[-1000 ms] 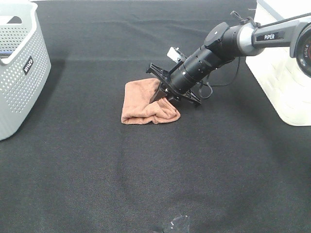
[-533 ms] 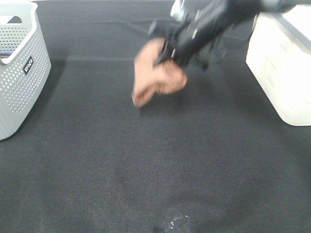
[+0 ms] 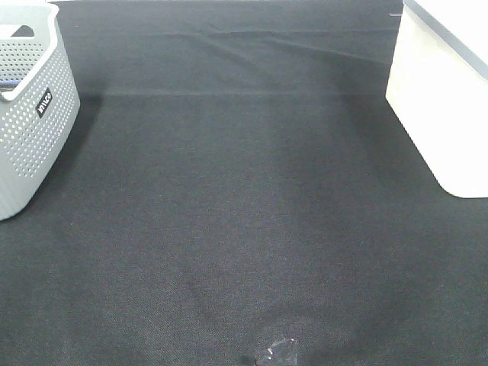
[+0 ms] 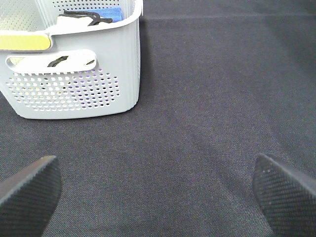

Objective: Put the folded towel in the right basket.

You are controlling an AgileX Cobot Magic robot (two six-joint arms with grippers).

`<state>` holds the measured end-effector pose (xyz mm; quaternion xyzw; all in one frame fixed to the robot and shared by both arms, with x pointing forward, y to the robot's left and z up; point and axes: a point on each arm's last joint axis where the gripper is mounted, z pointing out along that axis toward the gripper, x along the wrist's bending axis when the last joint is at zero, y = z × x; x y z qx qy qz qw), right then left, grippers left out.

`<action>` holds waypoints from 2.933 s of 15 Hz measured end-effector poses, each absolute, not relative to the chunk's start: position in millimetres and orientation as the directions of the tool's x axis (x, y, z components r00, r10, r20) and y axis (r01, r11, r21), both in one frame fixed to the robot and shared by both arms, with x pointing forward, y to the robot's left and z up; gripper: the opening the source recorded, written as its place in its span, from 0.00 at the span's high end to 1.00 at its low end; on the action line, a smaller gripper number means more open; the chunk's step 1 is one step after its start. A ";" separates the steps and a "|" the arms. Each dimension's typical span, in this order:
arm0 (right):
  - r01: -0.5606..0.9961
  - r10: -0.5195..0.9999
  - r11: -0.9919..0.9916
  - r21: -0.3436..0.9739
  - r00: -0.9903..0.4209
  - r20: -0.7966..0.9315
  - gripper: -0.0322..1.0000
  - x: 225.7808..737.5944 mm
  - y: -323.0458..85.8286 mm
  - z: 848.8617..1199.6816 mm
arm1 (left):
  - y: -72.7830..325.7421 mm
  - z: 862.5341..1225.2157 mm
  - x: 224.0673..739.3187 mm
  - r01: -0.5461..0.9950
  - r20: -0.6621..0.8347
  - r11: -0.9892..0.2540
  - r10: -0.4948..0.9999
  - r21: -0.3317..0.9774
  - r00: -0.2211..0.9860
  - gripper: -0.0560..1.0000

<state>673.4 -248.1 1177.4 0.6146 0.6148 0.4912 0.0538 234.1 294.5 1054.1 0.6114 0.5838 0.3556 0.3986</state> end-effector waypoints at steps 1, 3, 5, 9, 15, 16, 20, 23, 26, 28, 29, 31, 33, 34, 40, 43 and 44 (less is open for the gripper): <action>0.661 0.822 -0.272 0.700 -0.219 0.526 0.76 670.3 -273.5 1193.7 | 294.5 1054.1 234.1 0.430 -0.031 0.000 0.997 0.903 0.065 0.00; 0.639 0.853 -0.314 0.702 -0.134 0.504 0.76 666.1 -323.3 1199.0 | 294.5 1054.1 234.1 0.430 -0.031 0.000 0.997 0.903 0.065 0.01; 0.664 0.916 -0.305 0.682 0.009 0.401 0.76 662.8 -376.3 1182.4 | 294.5 1054.1 234.1 0.430 -0.031 0.000 0.997 0.903 0.065 0.01; 0.714 0.941 -0.326 0.619 0.185 0.282 0.76 670.7 -431.4 1140.6 | 294.5 1054.1 234.1 0.430 -0.031 0.000 0.997 0.903 0.065 0.01; 0.777 0.938 -0.340 0.529 0.236 0.255 0.25 689.9 -439.0 1093.7 | 294.5 1054.1 234.1 0.430 -0.032 0.001 0.997 0.903 0.065 0.00; 0.789 0.944 -0.322 0.522 0.228 0.238 0.15 691.9 -432.9 1091.5 | 294.5 1054.1 234.1 0.430 -0.032 0.001 0.997 0.903 0.065 0.00; 0.841 0.966 -0.257 0.476 0.204 0.161 0.07 695.9 -402.8 1086.8 | 294.5 1054.1 234.1 0.430 -0.032 0.001 0.997 0.903 0.065 0.00; 0.851 0.978 -0.205 0.483 0.159 0.135 0.06 693.4 -375.9 1101.5 | 294.5 1054.1 234.1 0.430 -0.032 0.001 0.997 0.903 0.065 0.00; 0.825 0.989 -0.103 0.555 0.026 0.144 0.06 678.7 -307.4 1145.8 | 294.5 1054.1 234.1 0.430 -0.032 0.001 0.997 0.903 0.065 0.01; 0.812 0.991 -0.073 0.579 -0.009 0.137 0.06 669.1 -274.8 1160.6 | 294.5 1054.1 234.1 0.430 -0.032 0.001 0.997 0.903 0.065 0.01; 0.800 0.991 -0.069 0.596 -0.014 0.134 0.06 661.6 -264.8 1170.7 | 294.5 1054.1 234.1 0.430 -0.032 0.001 0.997 0.903 0.065 0.01; 0.777 0.990 -0.062 0.627 -0.030 0.135 0.06 636.8 -258.3 1193.1 | 294.5 1054.1 234.1 0.430 -0.032 0.001 0.997 0.903 0.065 0.01; 0.775 0.991 -0.062 0.629 -0.028 0.132 0.06 600.5 -260.2 1206.7 | 294.5 1054.1 234.1 0.430 -0.032 0.001 0.997 0.903 0.065 0.01; 0.778 0.993 -0.058 0.626 -0.021 0.118 0.06 577.3 -263.3 1210.4 | 294.5 1054.1 234.1 0.430 -0.032 0.001 0.997 0.903 0.065 0.01; 0.785 0.994 -0.059 0.616 -0.013 0.113 0.06 419.9 -278.4 1191.4 | 294.5 1054.1 234.1 0.430 -0.032 0.001 0.997 0.903 0.065 0.01; 0.774 0.990 -0.093 0.627 0.007 0.138 0.06 360.3 -283.3 1166.8 | 294.5 1054.1 234.1 0.430 -0.032 0.001 0.997 0.903 0.065 0.01; 0.768 0.991 -0.093 0.634 0.009 0.136 0.06 345.5 -285.1 1158.4 | 294.5 1054.1 234.1 0.430 -0.032 0.001 0.997 0.903 0.065 0.01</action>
